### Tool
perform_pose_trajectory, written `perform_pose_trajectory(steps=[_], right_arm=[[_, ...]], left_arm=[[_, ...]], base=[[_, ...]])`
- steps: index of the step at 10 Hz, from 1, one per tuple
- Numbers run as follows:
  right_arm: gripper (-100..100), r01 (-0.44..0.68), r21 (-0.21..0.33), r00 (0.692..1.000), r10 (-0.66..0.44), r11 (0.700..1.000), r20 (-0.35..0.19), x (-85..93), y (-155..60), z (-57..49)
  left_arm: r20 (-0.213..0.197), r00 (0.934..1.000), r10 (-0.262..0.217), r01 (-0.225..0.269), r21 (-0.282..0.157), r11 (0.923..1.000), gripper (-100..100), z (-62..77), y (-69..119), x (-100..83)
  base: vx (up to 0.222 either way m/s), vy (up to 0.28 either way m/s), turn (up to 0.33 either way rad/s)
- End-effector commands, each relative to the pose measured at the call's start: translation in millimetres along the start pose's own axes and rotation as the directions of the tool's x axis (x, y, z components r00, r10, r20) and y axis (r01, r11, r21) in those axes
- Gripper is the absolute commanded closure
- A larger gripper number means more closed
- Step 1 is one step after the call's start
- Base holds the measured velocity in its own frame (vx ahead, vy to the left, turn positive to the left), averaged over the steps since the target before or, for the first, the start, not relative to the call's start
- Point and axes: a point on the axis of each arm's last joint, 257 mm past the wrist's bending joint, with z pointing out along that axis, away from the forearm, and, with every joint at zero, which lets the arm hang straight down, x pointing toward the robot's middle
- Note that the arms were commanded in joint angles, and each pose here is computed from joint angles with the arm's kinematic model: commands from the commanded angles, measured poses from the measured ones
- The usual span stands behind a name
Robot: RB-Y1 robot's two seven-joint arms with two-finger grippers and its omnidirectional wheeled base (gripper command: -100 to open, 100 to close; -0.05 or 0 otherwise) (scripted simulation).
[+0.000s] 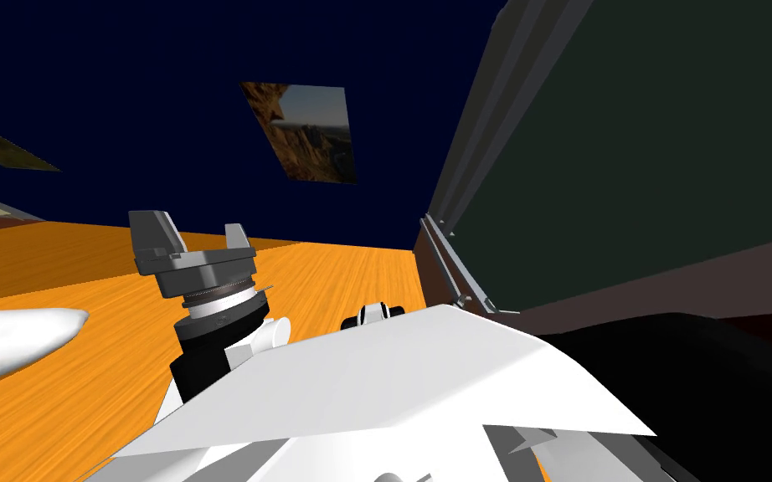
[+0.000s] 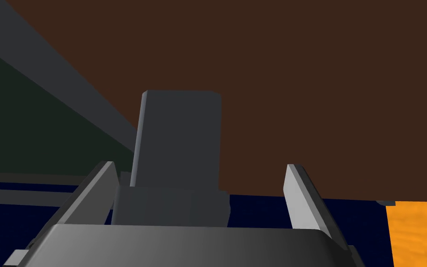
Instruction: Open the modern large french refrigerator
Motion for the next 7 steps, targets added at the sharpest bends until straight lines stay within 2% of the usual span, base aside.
perform_pose_trajectory(steps=[1, 3, 4, 5, 7], right_arm=[[-100, 0.009, 0.005, 1.000, -0.009, 1.000, 0.008, -13.1, -4.7, 19.4], [-100, 0.009, -0.011, 1.000, -0.009, 1.000, -0.027, -3.8, -0.4, 18.4], [-100, 0.008, -0.008, 1.000, -0.009, 1.000, -0.019, -5.2, -0.8, 17.7], [100, 0.001, -0.016, 0.999, -0.001, 1.000, -0.039, 11.4, 4.0, 2.1], [100, 0.001, -0.009, 1.000, -0.002, 1.000, -0.022, 6.8, 2.2, 2.5]], left_arm=[[0.000, 1.0000, 0.000, 0.000, 0.000, 1.0000, 0, 0.0, 0.0, 0.0], [0.000, 1.0000, 0.000, 0.000, 0.000, 1.0000, 0, 0.0, 0.0, 0.0], [0.000, 1.0000, 0.000, 0.000, 0.000, 1.0000, 0, 0.0, 0.0, 0.0], [0.000, 1.0000, 0.000, 0.000, 0.000, 1.0000, 0, 0.0, 0.0, 0.0], [0.000, 1.0000, 0.000, 0.000, 0.000, 1.0000, 0, -0.1, 0.0, -0.1]], base=[[-0.074, 0.015, 0.026], [-0.055, 0.017, 0.007], [-0.010, 0.004, -0.002], [0.071, -0.036, -0.024], [0.070, -0.011, -0.028]])
